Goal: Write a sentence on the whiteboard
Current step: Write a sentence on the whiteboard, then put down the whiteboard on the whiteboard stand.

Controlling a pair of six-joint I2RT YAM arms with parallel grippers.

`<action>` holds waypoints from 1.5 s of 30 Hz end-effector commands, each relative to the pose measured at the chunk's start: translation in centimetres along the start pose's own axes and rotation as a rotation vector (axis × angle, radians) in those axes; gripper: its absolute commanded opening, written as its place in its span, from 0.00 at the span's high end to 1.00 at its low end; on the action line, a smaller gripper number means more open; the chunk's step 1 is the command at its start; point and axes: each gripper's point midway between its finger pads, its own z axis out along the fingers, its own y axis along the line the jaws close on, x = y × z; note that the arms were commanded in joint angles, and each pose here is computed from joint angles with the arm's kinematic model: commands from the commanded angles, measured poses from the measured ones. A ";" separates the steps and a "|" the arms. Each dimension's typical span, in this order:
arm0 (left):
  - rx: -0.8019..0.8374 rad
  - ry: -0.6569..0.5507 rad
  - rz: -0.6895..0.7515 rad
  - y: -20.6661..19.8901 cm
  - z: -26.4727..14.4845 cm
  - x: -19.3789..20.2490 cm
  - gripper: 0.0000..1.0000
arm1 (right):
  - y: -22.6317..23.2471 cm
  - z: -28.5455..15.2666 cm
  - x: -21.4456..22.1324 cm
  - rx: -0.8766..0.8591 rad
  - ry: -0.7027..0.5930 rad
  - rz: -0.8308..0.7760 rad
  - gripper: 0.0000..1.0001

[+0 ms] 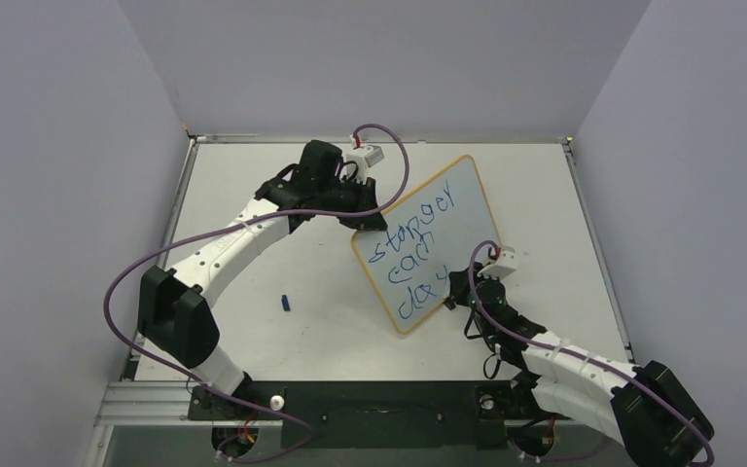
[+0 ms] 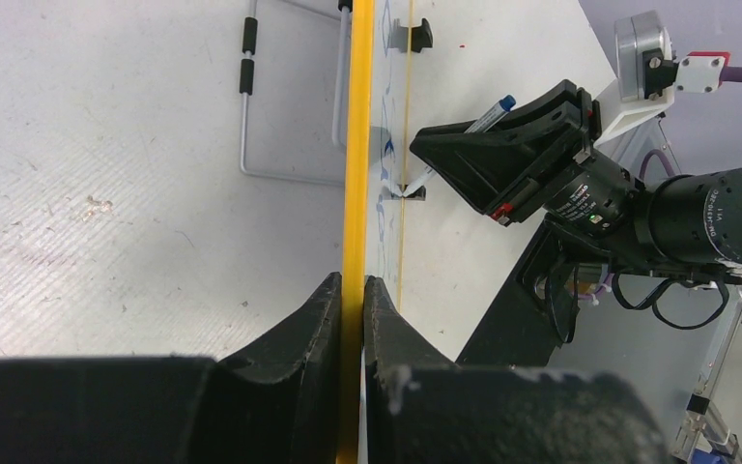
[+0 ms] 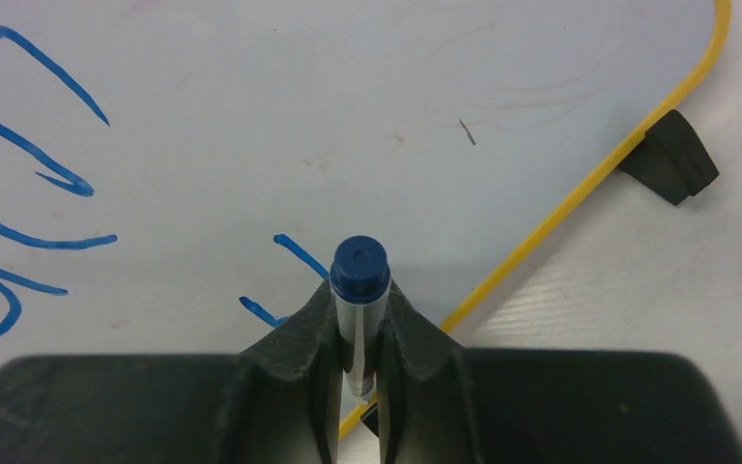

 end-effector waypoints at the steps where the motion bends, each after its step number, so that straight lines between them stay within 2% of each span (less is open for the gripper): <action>1: -0.048 -0.071 0.048 0.1 -1.0 -1.8 1.00 | 1.1 -0.1 0.7 -0.046 0.024 0.029 1.00; 10: -0.048 -0.068 0.048 0.1 -1.0 -1.7 1.00 | 3.1 0.4 -0.8 -0.086 -0.007 0.042 1.00; 18: -0.047 -0.068 0.048 0.0 -1.0 -1.6 1.00 | 4.4 0.1 -4.7 -0.089 -0.115 0.064 1.00; 24: -0.045 -0.070 0.050 0.0 -1.1 -1.7 1.00 | 4.6 -0.8 -6.6 -0.124 -0.213 0.142 1.00; 33: -0.046 -0.073 0.050 -0.1 -1.2 -1.9 1.00 | 3.3 -2.9 -7.3 -0.116 -0.245 0.172 1.00; 45: -0.005 -0.092 0.048 -1.3 -1.0 -3.9 1.00 | -2.6 -5.7 -10.5 0.187 -0.344 0.111 1.00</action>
